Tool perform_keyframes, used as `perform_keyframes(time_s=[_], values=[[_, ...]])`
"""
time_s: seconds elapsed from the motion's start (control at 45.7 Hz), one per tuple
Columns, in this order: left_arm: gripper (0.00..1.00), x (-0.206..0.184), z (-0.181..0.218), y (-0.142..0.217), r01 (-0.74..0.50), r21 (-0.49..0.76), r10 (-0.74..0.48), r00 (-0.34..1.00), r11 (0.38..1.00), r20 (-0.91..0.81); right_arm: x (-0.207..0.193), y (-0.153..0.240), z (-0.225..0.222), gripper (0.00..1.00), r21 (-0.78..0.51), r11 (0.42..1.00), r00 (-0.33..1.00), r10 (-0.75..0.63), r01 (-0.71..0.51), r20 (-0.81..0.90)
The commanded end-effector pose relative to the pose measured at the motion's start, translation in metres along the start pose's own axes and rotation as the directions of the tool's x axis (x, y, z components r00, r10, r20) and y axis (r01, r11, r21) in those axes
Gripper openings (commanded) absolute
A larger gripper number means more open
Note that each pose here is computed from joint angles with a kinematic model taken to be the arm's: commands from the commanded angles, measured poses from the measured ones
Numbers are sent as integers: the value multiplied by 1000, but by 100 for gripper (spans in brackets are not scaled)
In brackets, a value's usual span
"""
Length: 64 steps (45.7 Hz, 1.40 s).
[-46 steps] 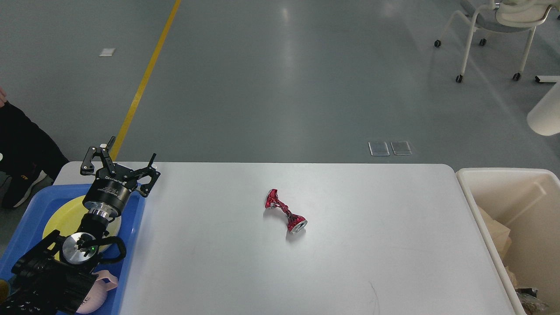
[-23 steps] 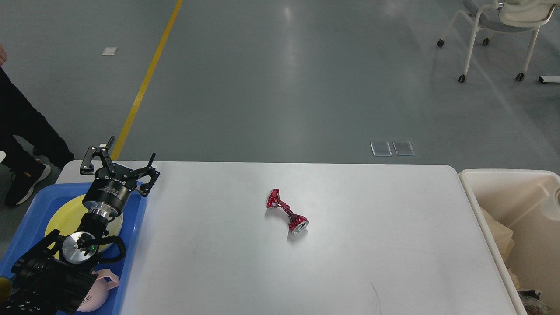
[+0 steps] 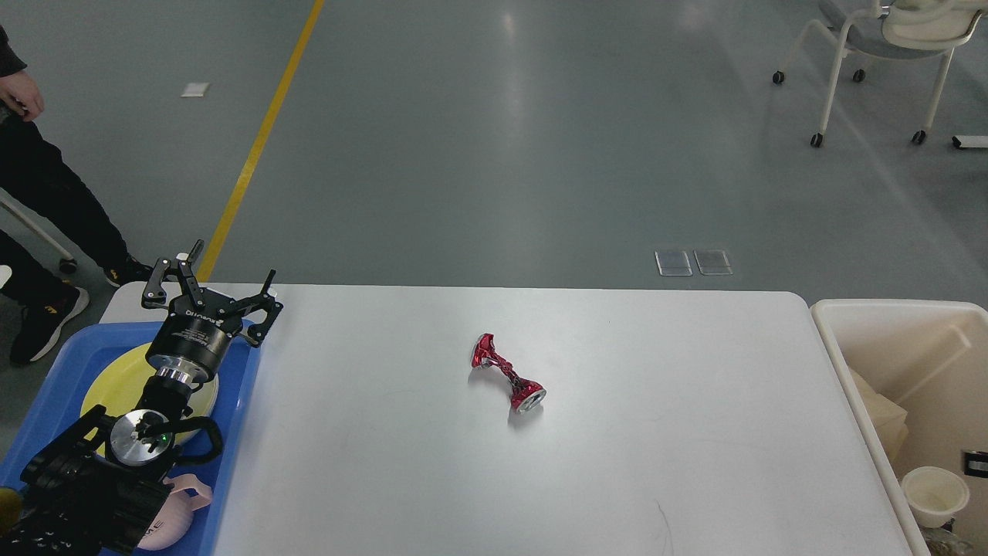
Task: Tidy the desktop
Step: 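Lift the paper cup and drop it into the white bin, then swing the right gripper over the table toward the crushed red can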
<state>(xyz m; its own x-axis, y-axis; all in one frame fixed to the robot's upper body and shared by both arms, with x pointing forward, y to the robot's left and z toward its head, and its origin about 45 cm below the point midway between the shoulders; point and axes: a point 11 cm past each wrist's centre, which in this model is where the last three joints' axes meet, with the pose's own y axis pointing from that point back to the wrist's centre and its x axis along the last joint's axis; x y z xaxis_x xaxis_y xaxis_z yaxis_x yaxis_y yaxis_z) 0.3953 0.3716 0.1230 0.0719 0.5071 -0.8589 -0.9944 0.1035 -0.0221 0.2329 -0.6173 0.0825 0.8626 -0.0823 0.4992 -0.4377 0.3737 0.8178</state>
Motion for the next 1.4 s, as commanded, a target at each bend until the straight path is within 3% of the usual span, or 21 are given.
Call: perform_keyframes(time_s=[0.0,0.11,0.263,0.35,0.46,0.657,0.789,0.92,1.139,1.292,1.38], values=[[100,0,0,0,0,0,0,1000,1000,0,6,0,-4,100,20,1000,1000,5,-5,12],[100,0,0,0,0,0,0,1000,1000,0,57,7,-28,100,92,993,993,63,-73,102],[100,0,0,0,0,0,0,1000,1000,0,153,58,-41,100,178,971,978,133,-162,164],[100,0,0,0,0,0,0,1000,1000,0,205,101,-74,100,257,954,988,138,-152,72],[100,0,0,0,0,-1,0,1000,1000,0,257,179,-150,100,428,900,996,85,-79,5],[100,1,0,1,-1,2,1,1000,1000,0,287,335,-266,100,542,830,955,41,132,-295],[100,0,0,0,0,3,0,1000,1000,1,273,388,-314,100,525,814,894,14,250,-448],[100,0,0,0,0,3,0,1000,1000,1,254,391,-371,100,559,767,853,30,315,-522],[100,0,0,0,0,2,0,1000,1000,0,221,316,-490,100,668,710,828,223,224,-514],[100,0,0,0,0,0,0,1000,1000,0,179,249,-514,100,684,681,857,163,261,-489],[100,0,0,0,0,0,0,1000,1000,0,170,214,-514,100,677,705,882,159,214,-444]])
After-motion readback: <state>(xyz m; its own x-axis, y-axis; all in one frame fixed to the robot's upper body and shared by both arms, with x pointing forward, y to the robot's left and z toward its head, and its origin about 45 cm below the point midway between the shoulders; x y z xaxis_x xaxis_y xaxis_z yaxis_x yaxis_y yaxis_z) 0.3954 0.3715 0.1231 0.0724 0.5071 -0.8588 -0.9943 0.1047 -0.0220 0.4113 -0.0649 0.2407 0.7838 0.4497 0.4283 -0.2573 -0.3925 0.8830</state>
